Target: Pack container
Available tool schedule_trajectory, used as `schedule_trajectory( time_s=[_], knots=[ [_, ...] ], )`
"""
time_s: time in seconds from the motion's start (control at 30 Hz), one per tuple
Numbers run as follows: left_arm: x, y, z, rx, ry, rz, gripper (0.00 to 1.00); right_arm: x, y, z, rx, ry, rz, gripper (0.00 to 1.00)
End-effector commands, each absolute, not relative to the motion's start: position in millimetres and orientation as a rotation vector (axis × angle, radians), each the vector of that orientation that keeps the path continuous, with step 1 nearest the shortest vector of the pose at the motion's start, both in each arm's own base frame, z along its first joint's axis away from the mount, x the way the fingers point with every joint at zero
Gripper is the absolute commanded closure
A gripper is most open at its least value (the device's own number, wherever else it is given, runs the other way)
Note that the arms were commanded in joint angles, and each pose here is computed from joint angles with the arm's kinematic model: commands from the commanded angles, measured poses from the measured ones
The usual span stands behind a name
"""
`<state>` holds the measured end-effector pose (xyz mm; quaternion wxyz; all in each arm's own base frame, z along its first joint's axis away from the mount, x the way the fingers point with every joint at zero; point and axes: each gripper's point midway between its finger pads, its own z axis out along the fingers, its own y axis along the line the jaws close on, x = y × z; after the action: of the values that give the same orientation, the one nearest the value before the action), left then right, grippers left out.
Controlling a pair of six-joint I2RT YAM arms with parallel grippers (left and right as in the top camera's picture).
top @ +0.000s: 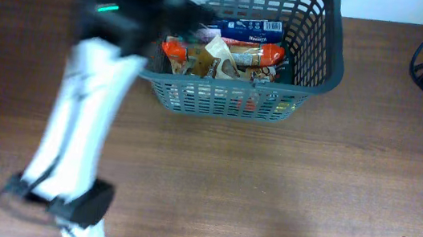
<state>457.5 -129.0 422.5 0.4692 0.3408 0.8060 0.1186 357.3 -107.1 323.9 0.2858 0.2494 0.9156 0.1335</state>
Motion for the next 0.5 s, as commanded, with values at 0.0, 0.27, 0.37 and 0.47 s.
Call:
schedule_trajectory(
  time_s=[0.0,0.27,0.37,0.47],
  knots=[
    [439.1,-74.4,465.6,0.577,1.962,0.285,0.01,355.2,-107.2,326.4,0.665,2.440,0.358,0.01],
    [444.4,85.4,453.9,-0.101,2.064,0.307,0.01,355.1,-107.2,326.3,0.665,2.440,0.358,0.01],
    [447.9,109.5,434.2,-0.153,2.111,0.336,0.01,355.1,-107.2,326.3,0.665,2.440,0.358,0.01],
    [450.8,120.8,412.4,-0.175,2.167,0.346,0.01,355.1,-107.2,326.3,0.665,2.440,0.358,0.01]
  ],
)
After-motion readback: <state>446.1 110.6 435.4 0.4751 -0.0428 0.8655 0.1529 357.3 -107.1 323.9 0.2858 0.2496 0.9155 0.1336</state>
